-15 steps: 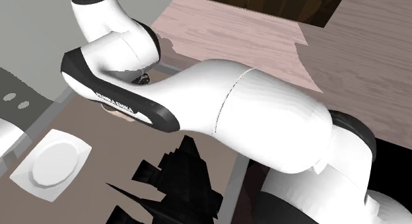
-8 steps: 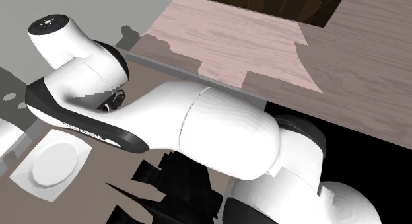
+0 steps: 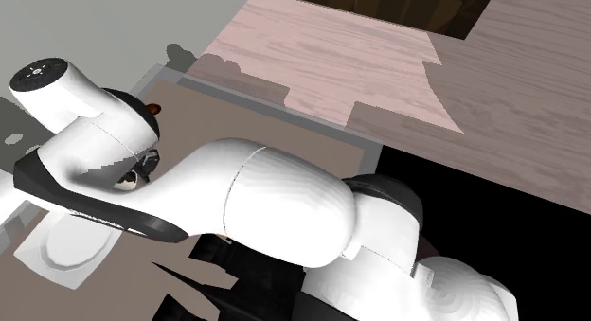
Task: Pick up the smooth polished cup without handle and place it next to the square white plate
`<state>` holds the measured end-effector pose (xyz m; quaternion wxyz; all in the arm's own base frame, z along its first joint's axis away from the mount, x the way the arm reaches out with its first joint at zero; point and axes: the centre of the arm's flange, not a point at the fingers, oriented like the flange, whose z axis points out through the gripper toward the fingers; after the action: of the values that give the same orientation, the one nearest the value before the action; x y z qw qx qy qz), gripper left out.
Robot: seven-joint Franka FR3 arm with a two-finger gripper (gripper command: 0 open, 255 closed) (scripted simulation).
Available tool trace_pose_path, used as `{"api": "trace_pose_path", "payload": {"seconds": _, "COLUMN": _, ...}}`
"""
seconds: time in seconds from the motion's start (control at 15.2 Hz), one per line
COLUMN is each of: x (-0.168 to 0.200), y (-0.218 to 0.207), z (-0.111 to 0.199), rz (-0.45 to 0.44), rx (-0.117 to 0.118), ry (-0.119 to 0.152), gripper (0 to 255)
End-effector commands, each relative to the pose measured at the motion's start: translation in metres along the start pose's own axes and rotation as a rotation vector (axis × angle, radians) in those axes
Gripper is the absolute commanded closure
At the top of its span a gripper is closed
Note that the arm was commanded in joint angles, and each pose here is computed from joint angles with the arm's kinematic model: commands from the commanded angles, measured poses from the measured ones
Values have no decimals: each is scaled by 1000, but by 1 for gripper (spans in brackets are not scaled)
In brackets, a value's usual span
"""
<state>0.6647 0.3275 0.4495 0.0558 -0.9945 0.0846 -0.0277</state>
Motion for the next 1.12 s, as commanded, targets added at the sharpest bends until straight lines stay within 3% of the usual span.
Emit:
{"api": "trace_pose_path", "payload": {"seconds": 0.0, "x": 0, "y": 1, "z": 10, "rz": 0, "rx": 1, "ry": 1, "gripper": 255}}
{"api": "trace_pose_path", "payload": {"seconds": 0.73, "x": -3, "y": 8, "z": 68, "rz": 0, "rx": 1, "ry": 1, "gripper": 255}}
{"api": "trace_pose_path", "payload": {"seconds": 1.06, "x": -3, "y": 8, "z": 70, "rz": 0, "rx": 1, "ry": 1, "gripper": 255}}
